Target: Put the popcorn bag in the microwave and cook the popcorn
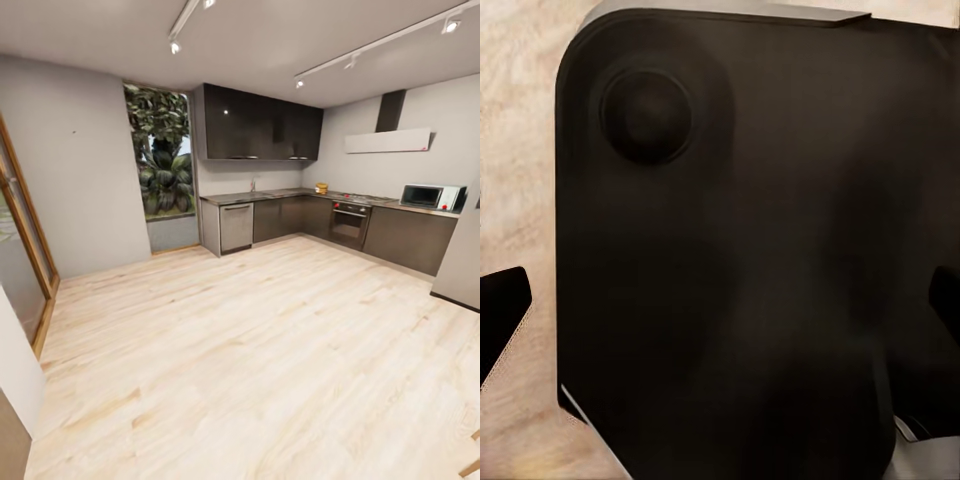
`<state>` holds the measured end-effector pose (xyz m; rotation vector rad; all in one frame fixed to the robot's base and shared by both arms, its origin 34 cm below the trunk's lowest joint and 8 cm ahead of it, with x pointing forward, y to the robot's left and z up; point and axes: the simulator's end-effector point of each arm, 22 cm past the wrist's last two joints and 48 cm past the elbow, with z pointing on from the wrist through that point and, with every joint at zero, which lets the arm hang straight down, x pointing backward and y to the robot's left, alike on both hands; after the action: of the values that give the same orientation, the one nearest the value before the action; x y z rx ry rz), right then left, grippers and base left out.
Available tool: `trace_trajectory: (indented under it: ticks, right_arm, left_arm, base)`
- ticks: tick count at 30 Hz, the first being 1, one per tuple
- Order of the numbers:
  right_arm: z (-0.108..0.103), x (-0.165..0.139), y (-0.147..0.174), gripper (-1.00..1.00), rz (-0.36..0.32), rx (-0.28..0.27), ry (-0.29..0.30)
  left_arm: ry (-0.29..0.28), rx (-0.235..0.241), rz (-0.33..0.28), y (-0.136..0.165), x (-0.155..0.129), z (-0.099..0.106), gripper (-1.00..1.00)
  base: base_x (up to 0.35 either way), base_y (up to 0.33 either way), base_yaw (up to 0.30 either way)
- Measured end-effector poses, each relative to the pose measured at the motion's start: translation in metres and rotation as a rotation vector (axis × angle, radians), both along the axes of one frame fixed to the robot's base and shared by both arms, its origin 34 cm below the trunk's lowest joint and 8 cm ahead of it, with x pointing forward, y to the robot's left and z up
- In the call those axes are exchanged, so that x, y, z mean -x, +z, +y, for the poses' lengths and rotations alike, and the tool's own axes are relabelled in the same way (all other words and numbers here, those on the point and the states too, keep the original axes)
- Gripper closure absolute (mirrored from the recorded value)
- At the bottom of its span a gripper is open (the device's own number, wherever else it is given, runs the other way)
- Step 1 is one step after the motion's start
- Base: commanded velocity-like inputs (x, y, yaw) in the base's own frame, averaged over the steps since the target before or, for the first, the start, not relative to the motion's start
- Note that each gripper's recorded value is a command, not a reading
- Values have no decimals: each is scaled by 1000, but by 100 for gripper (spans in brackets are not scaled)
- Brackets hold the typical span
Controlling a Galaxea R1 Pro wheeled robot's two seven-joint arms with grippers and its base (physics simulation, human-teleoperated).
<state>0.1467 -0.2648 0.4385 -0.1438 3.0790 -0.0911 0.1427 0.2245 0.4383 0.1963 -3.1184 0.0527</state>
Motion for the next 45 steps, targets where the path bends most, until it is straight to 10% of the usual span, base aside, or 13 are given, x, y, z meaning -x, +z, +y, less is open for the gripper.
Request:
trace_trajectory:
  ticks: [45]
  right_arm:
    - [-1, -1, 0, -100, -2, 1, 25]
  left_arm:
    - [8, -5, -13, 0, -3, 1, -100]
  base:
    - [323, 0, -45]
